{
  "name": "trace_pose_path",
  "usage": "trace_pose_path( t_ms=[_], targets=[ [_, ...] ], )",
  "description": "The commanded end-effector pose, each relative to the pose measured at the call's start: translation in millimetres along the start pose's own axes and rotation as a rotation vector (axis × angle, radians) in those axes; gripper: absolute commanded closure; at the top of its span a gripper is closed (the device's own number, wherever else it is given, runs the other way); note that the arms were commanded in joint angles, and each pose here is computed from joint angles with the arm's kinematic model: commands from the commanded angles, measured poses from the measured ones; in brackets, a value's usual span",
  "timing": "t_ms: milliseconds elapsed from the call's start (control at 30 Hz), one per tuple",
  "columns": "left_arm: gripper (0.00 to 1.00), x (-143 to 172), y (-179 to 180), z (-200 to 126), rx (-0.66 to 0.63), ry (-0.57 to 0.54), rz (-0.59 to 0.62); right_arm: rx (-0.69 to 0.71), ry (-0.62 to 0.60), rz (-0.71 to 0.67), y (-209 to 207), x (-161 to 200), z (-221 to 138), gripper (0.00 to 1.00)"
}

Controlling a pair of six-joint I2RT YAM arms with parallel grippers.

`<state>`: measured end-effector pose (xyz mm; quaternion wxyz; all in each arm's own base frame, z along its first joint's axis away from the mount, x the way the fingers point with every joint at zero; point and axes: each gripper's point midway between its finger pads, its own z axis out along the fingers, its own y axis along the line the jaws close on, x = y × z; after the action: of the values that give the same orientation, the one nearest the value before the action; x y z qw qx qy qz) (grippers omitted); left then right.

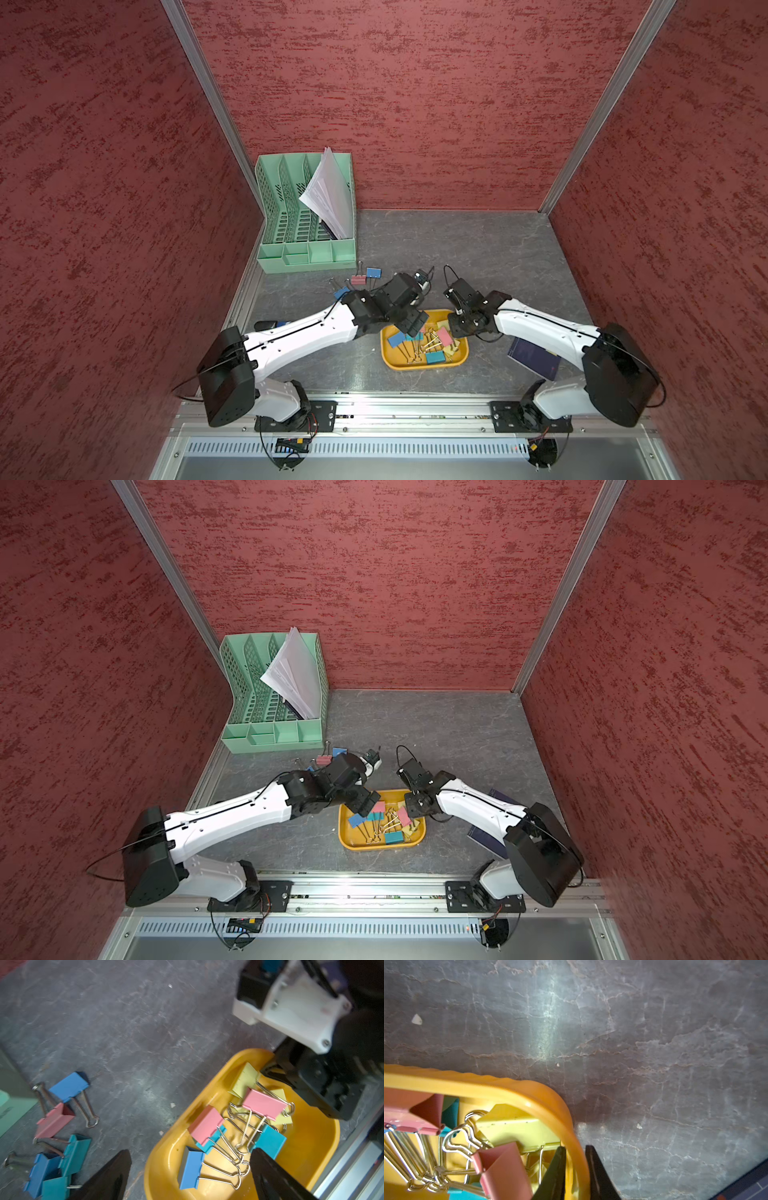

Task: Put the binder clips in the storage box
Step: Place the binder clip in the storage box, then pick up the binder clip at the center of the board.

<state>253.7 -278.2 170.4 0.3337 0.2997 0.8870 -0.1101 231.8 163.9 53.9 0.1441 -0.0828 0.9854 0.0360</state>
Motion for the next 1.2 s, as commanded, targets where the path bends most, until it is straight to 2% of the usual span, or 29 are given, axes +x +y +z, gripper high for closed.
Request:
trace_pose_path(
  t_ms=[0,233,500,767,1167],
  targets=[
    [0.04,4,46,-1,-0.096,0.013,-0.134,-0.041,-0.063,0.01,6,-16,-13,0.78],
    [0.04,9,115,31,-0.241,0.143,-0.342,-0.039,-0.057,0.007,7,-17,-11,0.77],
    [0.04,0,153,92,-0.26,0.183,-0.466,-0.035,-0.049,0.003,8,-18,-8,0.76],
    [0.08,-4,175,138,-0.258,0.223,-0.499,-0.035,-0.036,0.001,9,-17,-2,0.76],
    [0.15,4,183,162,-0.275,0.278,-0.492,-0.027,-0.022,-0.003,8,-14,3,0.77]
  ],
)
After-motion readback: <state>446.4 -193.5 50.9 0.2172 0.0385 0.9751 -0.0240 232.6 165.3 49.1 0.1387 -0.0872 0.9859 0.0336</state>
